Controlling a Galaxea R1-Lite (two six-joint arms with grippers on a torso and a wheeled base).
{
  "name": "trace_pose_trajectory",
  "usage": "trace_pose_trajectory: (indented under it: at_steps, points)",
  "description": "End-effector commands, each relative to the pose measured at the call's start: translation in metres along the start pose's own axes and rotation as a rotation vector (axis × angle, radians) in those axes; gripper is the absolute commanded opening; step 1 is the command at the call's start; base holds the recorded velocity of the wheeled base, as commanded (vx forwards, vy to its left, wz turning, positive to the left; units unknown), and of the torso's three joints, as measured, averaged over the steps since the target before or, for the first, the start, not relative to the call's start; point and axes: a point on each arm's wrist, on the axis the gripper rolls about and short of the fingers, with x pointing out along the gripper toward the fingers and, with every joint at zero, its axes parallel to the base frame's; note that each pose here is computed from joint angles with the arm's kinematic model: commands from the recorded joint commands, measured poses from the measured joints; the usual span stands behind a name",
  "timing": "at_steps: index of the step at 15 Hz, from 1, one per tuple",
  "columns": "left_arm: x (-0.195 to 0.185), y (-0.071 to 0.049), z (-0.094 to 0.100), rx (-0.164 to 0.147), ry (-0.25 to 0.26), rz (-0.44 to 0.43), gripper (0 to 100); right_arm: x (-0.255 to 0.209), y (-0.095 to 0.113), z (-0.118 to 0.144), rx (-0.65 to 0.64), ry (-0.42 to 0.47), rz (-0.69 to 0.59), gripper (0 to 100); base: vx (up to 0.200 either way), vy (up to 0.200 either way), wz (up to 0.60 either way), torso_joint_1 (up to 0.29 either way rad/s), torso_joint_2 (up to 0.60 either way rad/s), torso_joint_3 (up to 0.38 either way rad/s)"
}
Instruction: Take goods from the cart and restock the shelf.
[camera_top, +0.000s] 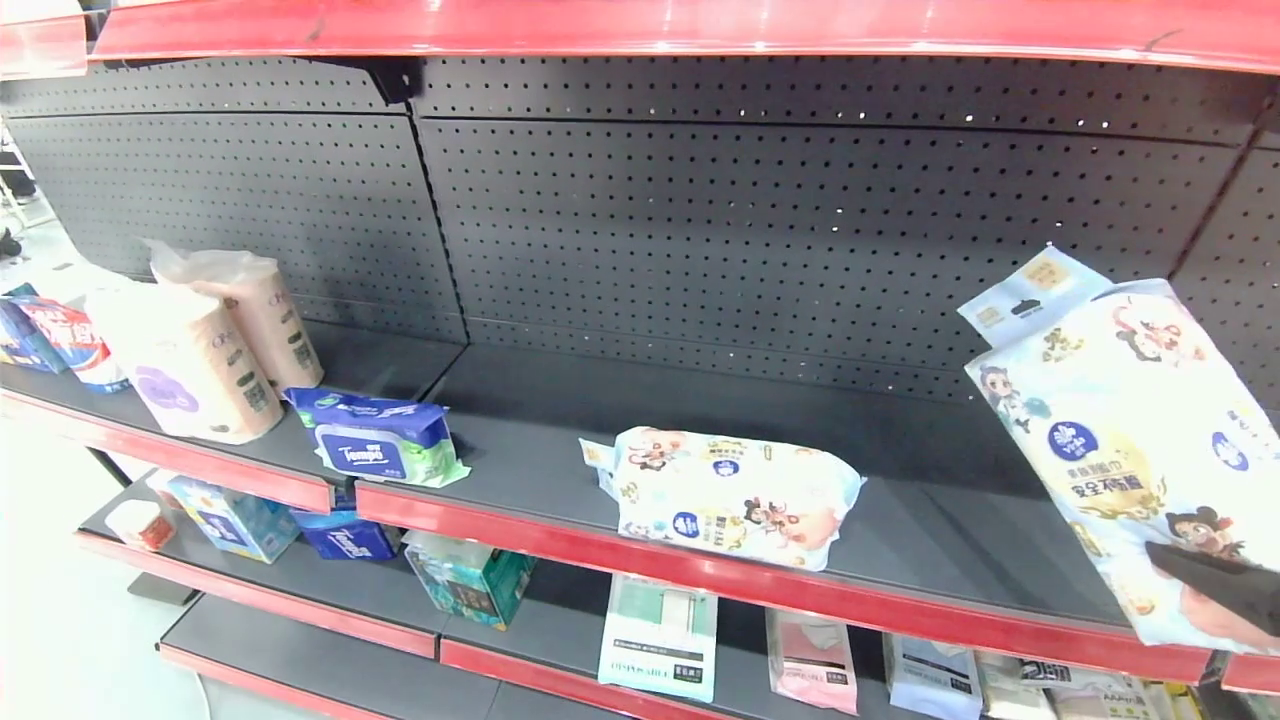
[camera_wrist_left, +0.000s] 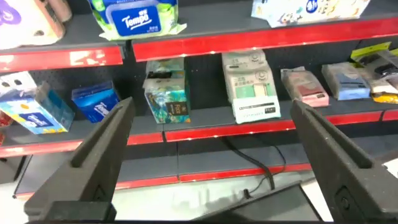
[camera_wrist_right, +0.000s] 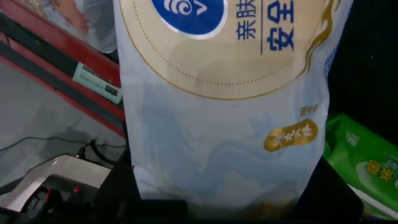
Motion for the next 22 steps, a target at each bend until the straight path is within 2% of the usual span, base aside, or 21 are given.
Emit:
trace_pose_trajectory:
  at_steps: [1, 3, 5, 7, 8, 12, 13, 14, 15, 16, 17, 18, 19, 20, 21, 22]
  points:
    - [0.009, -0.001, -0.01, 0.006, 0.005, 0.021, 100, 0.03, -0.005, 0.004, -0.013, 0.067, 0.023, 0, 0.0, 0.0, 0.0, 0.0, 0.0, 0.0]
    - [0.01, -0.003, -0.008, -0.009, -0.007, 0.074, 100, 0.055, -0.01, 0.008, -0.031, 0.088, 0.037, 0, 0.0, 0.0, 0.0, 0.0, 0.0, 0.0]
    - [0.011, -0.006, -0.01, -0.037, 0.008, 0.156, 100, 0.079, -0.013, 0.01, -0.046, 0.112, 0.06, 0, 0.0, 0.0, 0.0, 0.0, 0.0, 0.0]
    - [0.012, -0.005, -0.012, -0.041, 0.026, 0.221, 100, 0.088, -0.014, 0.012, -0.079, 0.124, 0.081, 0, 0.0, 0.0, 0.0, 0.0, 0.0, 0.0]
    - [0.013, -0.004, -0.014, -0.053, 0.035, 0.275, 100, 0.096, -0.017, 0.018, -0.111, 0.12, 0.09, 0, 0.0, 0.0, 0.0, 0.0, 0.0, 0.0]
    - [0.014, -0.004, -0.014, -0.089, 0.029, 0.304, 100, 0.101, -0.017, 0.024, -0.122, 0.107, 0.098, 0, 0.0, 0.0, 0.0, 0.0, 0.0, 0.0]
    - [0.014, -0.004, -0.01, -0.106, -0.011, 0.327, 100, 0.101, -0.016, 0.024, -0.127, 0.11, 0.103, 0, 0.0, 0.0, 0.0, 0.0, 0.0, 0.0]
    - [0.018, -0.005, -0.001, -0.131, -0.018, 0.386, 100, 0.1, -0.015, 0.023, -0.132, 0.111, 0.105, 0, 0.0, 0.0, 0.0, 0.0, 0.0, 0.0]
    - [0.025, -0.004, 0.011, -0.171, -0.021, 0.476, 100, 0.1, -0.015, 0.022, -0.139, 0.112, 0.106, 0, 0.0, 0.0, 0.0, 0.0, 0.0, 0.0]
    - [0.028, -0.004, 0.014, -0.181, -0.022, 0.516, 100, 0.101, -0.014, 0.023, -0.147, 0.111, 0.112, 0, 0.0, 0.0, 0.0, 0.0, 0.0, 0.0]
    - [0.028, -0.007, 0.006, -0.187, -0.033, 0.557, 100, 0.101, -0.013, 0.024, -0.155, 0.107, 0.116, 0, 0.0, 0.0, 0.0, 0.0, 0.0, 0.0]
    - [0.027, -0.01, -0.008, -0.178, -0.062, 0.596, 100, 0.101, -0.013, 0.024, -0.155, 0.107, 0.116, 0, 0.0, 0.0, 0.0, 0.0, 0.0, 0.0]
    - [0.029, -0.011, -0.017, -0.163, -0.06, 0.663, 100, 0.101, -0.012, 0.023, -0.155, 0.108, 0.116, 0, 0.0, 0.0, 0.0, 0.0, 0.0, 0.0]
    - [0.03, -0.011, -0.018, -0.162, -0.068, 0.699, 100, 0.101, -0.012, 0.022, -0.153, 0.112, 0.115, 0, 0.0, 0.0, 0.0, 0.0, 0.0, 0.0]
    - [0.035, -0.007, -0.02, -0.182, -0.156, 0.703, 100, 0.101, -0.013, 0.021, -0.15, 0.116, 0.111, 0, 0.0, 0.0, 0.0, 0.0, 0.0, 0.0]
    - [0.037, -0.006, -0.02, -0.177, -0.194, 0.661, 100, 0.101, -0.014, 0.021, -0.149, 0.118, 0.111, 0, 0.0, 0.0, 0.0, 0.0, 0.0, 0.0]
